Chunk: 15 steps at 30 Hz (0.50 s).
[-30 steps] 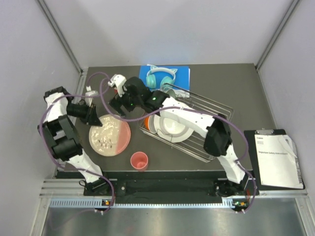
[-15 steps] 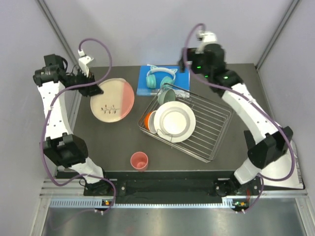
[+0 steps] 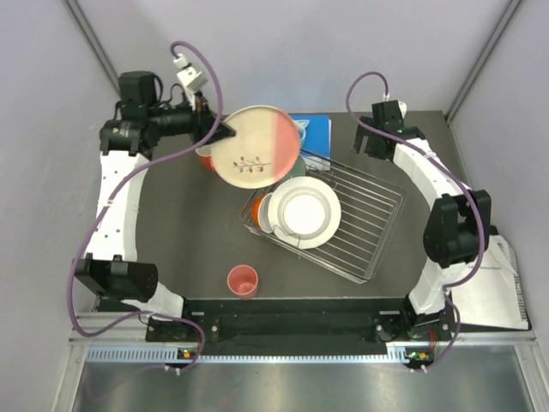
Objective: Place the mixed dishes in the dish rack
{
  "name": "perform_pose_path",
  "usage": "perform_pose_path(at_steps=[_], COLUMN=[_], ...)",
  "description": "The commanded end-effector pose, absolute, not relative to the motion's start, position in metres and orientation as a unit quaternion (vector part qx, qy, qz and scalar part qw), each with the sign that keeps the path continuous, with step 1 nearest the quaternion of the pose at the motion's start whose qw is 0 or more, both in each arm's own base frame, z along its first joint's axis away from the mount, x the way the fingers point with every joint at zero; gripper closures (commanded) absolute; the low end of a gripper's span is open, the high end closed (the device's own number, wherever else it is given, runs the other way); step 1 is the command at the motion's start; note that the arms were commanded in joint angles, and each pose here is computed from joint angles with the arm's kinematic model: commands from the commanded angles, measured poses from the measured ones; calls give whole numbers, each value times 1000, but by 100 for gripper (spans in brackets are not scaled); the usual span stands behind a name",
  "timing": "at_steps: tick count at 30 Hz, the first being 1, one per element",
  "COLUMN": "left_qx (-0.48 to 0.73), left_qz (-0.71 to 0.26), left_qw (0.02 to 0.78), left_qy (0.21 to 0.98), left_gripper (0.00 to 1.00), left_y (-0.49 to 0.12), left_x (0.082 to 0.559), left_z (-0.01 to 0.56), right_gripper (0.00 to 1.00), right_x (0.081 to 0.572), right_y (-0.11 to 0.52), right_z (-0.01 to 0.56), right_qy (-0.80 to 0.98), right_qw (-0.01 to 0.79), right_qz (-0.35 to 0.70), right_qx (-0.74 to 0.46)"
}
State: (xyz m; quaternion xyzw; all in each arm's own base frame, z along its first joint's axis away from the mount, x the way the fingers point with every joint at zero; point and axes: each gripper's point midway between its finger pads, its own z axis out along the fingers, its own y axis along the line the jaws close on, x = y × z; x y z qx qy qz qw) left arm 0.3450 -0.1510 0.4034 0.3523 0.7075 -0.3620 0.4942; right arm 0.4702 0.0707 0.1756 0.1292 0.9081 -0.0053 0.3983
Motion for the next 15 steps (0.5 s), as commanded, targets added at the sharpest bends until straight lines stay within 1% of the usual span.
perform_pose_path(at_steps=[1,5,8,11,12,13,15], left_qx=[426,462,463,473,484,487,497], left_qz=[-398,-372,-362,-358,-348,-353,-346], left_qw=[562,582,594,599,616,613,625], left_qy=[587,556,550,537,515,513,493], left_gripper=[100,100,100,100,100,100,100], left_y=[-198,-222,-225,-229,-229,-231,-232], left_x=[347,347,358,367,367,369,368], left_z=[468,473,483,478,484,472,471], right_gripper=[0,0,0,0,0,1,0], right_x=[477,486,494,496,496,495,492], right_y=[71,74,80,86,92,96,110], right_z=[164,151,145,137,133,129,125], right_qy=[914,921,924,928,930,932,935], right_qw=[383,368,362,354,349,345,340], right_qz=[-15,-17,-8,4,14,18,31], right_qx=[130,124,120,118,113,109,96])
